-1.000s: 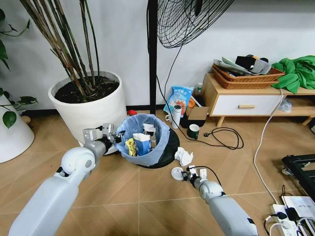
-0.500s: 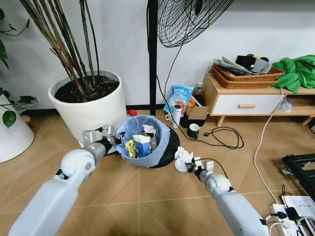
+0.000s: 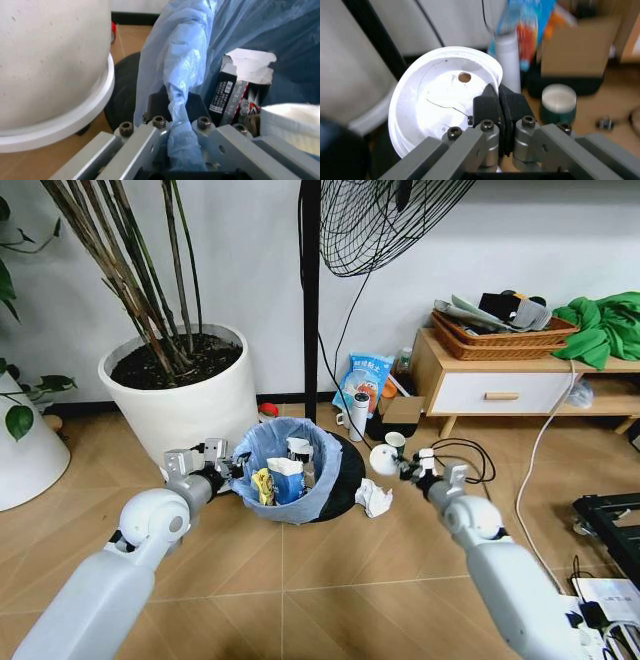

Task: Pick up the trash bin and place the garbage on the floor into it.

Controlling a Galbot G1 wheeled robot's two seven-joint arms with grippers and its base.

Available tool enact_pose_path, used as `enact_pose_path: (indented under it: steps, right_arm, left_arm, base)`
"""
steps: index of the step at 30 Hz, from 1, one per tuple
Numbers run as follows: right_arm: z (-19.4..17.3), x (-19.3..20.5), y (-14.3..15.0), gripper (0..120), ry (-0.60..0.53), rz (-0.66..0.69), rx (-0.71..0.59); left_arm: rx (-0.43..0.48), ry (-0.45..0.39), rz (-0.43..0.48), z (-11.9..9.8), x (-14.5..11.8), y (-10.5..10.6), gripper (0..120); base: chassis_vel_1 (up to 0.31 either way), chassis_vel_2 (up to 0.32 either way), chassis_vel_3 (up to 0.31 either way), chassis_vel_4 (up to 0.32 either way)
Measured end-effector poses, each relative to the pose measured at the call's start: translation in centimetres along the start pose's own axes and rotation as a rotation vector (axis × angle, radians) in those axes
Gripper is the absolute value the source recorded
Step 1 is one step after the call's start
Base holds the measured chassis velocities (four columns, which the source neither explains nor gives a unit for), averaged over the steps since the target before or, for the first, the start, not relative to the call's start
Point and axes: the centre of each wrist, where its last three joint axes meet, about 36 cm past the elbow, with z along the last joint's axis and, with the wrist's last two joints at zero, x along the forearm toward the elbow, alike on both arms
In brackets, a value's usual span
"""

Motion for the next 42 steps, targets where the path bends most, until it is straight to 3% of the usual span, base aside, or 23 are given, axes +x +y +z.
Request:
enact_pose_path:
  steps: [7, 9, 17, 22, 36, 39, 42]
  right_arm:
    - [-8.5, 2.0, 1.7, 0, -0.121, -0.131, 0.099]
    - [-9.4, 2.1, 2.3, 0, -0.132, -0.153, 0.105]
    - [-13.9, 2.4, 9.3, 0, -0.167, -0.381, 0.112]
    - [-14.0, 2.2, 11.9, 0, -0.135, -0.465, 0.122]
    - [-10.9, 3.0, 14.3, 0, -0.022, -0.543, 0.175]
    - [-10.5, 2.8, 14.7, 7, -0.011, -0.542, 0.176]
    - [-10.1, 2.5, 15.1, 22, -0.001, -0.542, 0.176]
  left_arm:
    - [0.001, 0.017, 0.015, 0.1, -0.5, -0.2, 0]
    - [0.003, 0.019, 0.017, 0.1, -0.6, -0.2, 0]
    - [0.026, 0.021, 0.044, -0.7, -2.3, -0.6, 0]
    - [0.038, 0.014, 0.045, -1.7, -3.2, -0.5, 0]
    - [0.057, 0.0, 0.04, -2.9, -4.0, -0.4, 0]
    - [0.059, 0.0, 0.041, -2.9, -4.0, -0.4, 0]
    - [0.06, 0.003, 0.039, -2.6, -4.0, -0.4, 0]
  base:
    - [0.0, 0.0, 0.0, 0.0]
    - [0.0, 0.0, 0.0, 0.0]
    - [0.0, 0.0, 0.0, 0.0]
    - [0.0, 0.0, 0.0, 0.0]
    - [0.0, 0.0, 0.0, 0.0]
    - [0.0, 0.0, 0.0, 0.0]
    - [0.0, 0.0, 0.0, 0.0]
